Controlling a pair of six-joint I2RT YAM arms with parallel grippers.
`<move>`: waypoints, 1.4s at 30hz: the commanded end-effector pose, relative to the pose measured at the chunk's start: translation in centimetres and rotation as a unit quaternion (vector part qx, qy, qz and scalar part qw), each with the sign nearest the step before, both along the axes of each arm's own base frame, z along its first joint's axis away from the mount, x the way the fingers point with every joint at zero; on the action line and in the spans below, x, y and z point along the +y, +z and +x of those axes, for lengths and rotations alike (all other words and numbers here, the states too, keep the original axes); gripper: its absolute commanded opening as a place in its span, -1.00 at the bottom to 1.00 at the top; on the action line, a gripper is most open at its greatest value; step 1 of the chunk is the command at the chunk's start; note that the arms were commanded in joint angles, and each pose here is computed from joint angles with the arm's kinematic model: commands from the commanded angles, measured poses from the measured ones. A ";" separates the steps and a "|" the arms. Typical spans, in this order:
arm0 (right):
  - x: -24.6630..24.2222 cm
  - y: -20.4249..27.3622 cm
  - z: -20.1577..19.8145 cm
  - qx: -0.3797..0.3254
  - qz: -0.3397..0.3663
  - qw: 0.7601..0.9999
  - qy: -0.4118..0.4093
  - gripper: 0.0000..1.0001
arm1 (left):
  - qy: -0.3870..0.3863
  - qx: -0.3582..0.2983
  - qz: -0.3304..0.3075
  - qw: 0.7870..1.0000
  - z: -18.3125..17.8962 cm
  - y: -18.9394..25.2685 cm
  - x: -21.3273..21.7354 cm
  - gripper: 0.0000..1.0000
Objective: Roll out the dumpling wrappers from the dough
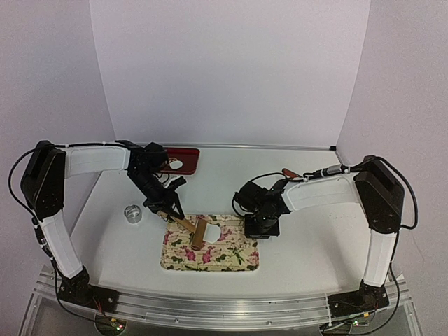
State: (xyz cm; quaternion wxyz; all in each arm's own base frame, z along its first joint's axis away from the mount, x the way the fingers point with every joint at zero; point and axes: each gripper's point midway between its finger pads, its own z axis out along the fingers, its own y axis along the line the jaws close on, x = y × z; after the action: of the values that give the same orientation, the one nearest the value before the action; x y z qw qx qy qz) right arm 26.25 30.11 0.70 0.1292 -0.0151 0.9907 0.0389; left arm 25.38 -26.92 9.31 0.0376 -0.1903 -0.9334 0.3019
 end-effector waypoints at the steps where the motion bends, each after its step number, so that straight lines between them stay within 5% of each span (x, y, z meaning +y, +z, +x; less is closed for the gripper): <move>1: -1.8 -1.3 -0.7 0.013 -0.054 0.998 0.006 -1.00 | 0.028 0.024 0.152 0.988 -1.1 -4.5 6.1 -1.00; 42: -2.2 -1.3 -0.9 0.015 -0.056 0.998 -0.002 -1.00 | 0.064 0.027 0.164 0.984 -1.6 -4.8 9.6 -1.00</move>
State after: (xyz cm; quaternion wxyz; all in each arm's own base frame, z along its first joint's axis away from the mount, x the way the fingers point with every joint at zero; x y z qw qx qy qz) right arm 26.35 30.26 0.70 0.1310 -0.0135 0.9904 0.0420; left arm 25.56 -22.71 8.87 0.0282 -0.1462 -0.9425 0.2991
